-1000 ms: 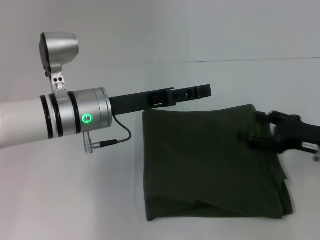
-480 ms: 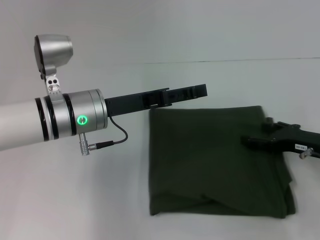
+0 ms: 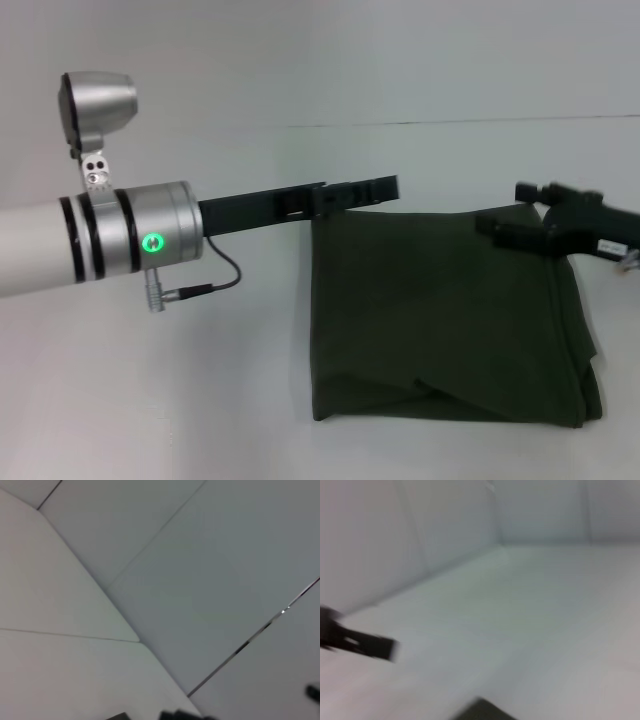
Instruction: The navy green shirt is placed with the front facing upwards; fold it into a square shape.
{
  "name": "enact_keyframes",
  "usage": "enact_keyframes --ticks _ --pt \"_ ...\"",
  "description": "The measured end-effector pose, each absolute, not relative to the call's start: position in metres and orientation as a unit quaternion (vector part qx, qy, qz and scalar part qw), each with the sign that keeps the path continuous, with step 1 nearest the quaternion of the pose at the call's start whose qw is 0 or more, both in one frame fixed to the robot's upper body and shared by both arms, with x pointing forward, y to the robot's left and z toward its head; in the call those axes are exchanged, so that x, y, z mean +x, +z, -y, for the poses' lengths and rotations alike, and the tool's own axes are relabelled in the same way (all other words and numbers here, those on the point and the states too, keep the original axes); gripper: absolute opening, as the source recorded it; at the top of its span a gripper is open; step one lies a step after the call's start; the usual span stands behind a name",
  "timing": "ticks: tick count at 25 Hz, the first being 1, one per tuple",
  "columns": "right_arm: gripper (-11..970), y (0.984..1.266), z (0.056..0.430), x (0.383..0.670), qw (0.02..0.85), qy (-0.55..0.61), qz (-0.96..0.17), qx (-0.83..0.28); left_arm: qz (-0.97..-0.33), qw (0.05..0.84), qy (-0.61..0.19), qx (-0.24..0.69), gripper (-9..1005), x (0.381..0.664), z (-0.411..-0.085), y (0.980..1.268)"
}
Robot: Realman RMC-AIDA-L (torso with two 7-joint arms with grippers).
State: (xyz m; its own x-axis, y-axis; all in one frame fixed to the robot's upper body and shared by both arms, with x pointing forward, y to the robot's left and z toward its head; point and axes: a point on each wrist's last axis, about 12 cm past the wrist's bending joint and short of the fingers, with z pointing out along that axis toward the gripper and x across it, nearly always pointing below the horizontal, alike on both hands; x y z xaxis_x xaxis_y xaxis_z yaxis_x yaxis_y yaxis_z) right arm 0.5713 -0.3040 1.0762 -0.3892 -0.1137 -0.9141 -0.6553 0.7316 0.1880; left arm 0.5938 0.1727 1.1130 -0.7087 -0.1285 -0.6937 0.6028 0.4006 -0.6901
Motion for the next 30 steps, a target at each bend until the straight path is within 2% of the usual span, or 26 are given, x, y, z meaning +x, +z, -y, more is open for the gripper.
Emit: enact_keyframes --ticks 6,9,14,20,30 --pt "928 1.102 0.318 0.55 0.523 0.282 -0.737 -0.322 -0.807 0.301 -0.489 0.136 944 0.598 -0.192 1.106" --pt "930 1.103 0.324 0.532 0.524 0.293 -0.717 -0.354 -0.847 0.244 -0.461 0.099 943 0.603 -0.2 1.104" --pt "927 1.1 0.331 0.516 0.525 0.304 -0.71 -0.357 -0.876 0.204 -0.432 0.071 942 0.609 -0.196 1.098" --pt "926 1.098 0.334 0.51 0.525 0.304 -0.709 -0.359 -0.896 0.165 -0.408 0.062 939 0.61 -0.182 1.082" --pt "927 1.096 0.334 0.509 0.524 0.306 -0.71 -0.357 -0.901 0.163 -0.398 0.062 936 0.605 -0.168 1.072"
